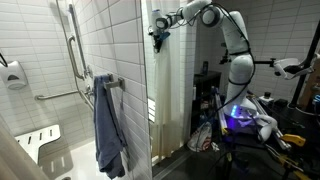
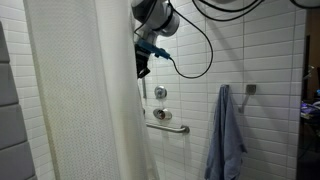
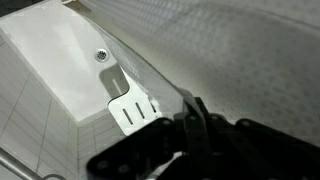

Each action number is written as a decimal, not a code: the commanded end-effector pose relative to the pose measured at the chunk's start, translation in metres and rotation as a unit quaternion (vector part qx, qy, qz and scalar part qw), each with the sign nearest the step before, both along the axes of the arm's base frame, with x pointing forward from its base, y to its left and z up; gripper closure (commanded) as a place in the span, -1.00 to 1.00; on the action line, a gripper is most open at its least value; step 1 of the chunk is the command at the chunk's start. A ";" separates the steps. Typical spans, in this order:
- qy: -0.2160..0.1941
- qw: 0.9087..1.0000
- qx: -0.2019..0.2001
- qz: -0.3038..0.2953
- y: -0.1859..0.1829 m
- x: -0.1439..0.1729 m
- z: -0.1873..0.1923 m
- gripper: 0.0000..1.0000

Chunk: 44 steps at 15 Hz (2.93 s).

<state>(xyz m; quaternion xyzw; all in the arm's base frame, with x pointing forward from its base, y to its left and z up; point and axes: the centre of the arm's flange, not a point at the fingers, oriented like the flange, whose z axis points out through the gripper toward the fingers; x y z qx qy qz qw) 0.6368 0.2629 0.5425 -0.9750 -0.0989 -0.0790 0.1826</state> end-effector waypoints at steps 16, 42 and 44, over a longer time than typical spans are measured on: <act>0.072 0.996 0.002 0.052 0.040 -0.010 -0.009 0.99; 0.106 0.989 -0.002 0.104 0.085 0.000 -0.018 0.99; 0.090 0.991 0.006 0.102 0.075 -0.006 -0.005 0.97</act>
